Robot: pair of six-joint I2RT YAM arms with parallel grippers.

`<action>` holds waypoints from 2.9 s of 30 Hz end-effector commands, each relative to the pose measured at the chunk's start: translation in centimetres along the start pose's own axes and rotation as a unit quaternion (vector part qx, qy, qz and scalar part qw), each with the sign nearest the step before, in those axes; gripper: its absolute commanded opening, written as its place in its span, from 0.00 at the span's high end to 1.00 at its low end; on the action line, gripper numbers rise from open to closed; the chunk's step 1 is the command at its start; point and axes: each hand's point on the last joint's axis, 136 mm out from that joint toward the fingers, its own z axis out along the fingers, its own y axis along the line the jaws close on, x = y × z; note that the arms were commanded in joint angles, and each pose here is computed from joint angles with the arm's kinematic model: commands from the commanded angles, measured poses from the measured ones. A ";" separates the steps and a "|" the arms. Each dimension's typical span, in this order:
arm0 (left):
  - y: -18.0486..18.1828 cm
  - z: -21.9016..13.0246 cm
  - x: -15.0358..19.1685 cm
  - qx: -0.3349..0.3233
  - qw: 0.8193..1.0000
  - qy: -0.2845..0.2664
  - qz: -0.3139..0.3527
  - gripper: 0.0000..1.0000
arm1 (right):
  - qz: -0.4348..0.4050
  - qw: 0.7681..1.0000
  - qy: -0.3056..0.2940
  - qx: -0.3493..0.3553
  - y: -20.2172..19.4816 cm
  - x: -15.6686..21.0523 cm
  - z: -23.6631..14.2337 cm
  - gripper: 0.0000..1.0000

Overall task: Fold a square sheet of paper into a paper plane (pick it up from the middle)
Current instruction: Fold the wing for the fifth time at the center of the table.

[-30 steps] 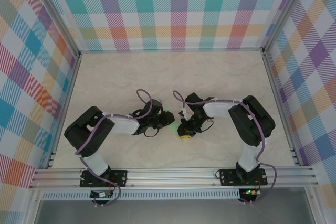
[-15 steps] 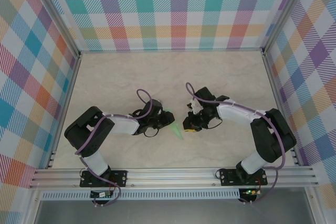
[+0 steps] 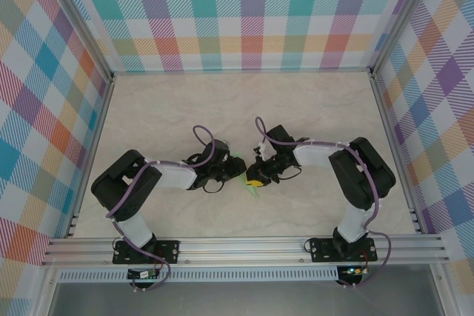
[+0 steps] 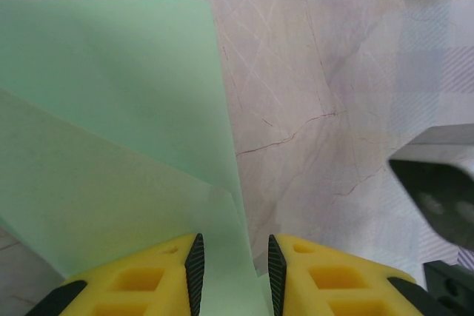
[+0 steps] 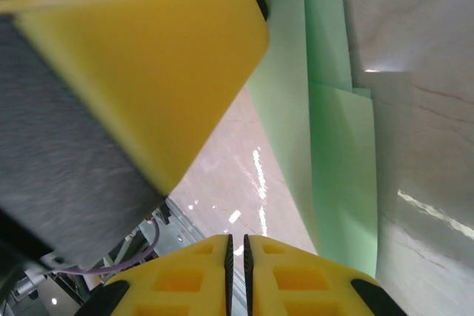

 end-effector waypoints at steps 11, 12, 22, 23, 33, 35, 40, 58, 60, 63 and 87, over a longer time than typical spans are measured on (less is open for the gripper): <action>1.8 0.4 0.7 -0.034 0.999 0.016 0.003 0.69 | 0.030 0.998 0.032 0.047 -4.4 0.9 2.2 0.85; 1.9 0.4 0.7 -0.034 0.999 0.016 0.003 0.69 | 0.033 0.998 0.033 0.047 -4.7 1.2 2.2 0.85; 2.5 0.5 0.6 -0.046 0.999 0.014 -0.005 0.69 | -0.003 0.997 0.011 0.077 -6.2 2.7 1.1 0.85; 2.5 0.5 0.6 -0.047 0.999 0.014 -0.005 0.69 | -0.012 0.997 0.008 0.081 -6.3 2.8 1.0 0.85; 2.7 0.6 0.8 -0.049 0.999 0.018 -0.007 0.69 | -0.057 0.981 0.016 0.183 -8.7 4.8 1.0 0.87; 2.7 0.6 0.8 -0.049 0.999 0.018 -0.006 0.69 | -0.054 0.981 0.016 0.188 -8.9 4.9 1.0 0.88; 2.8 0.4 0.7 -0.049 0.999 0.017 -0.006 0.70 | -0.052 0.978 0.009 0.199 -9.0 4.8 0.6 0.88; 2.6 0.5 0.7 -0.047 0.999 0.019 -0.004 0.70 | -0.067 0.977 0.003 0.204 -8.0 4.9 -0.3 0.88; 2.6 0.4 0.7 -0.048 0.999 0.019 -0.003 0.70 | -0.077 0.977 -0.007 0.197 -6.8 4.6 -0.6 0.88; 2.6 0.4 0.7 -0.048 0.999 0.019 -0.003 0.70 | -0.093 0.978 -0.032 0.184 -4.9 3.7 -1.5 0.87; 2.6 0.4 0.8 -0.046 0.999 0.023 -0.002 0.70 | -0.054 0.993 -0.087 0.053 0.9 -1.2 1.0 0.87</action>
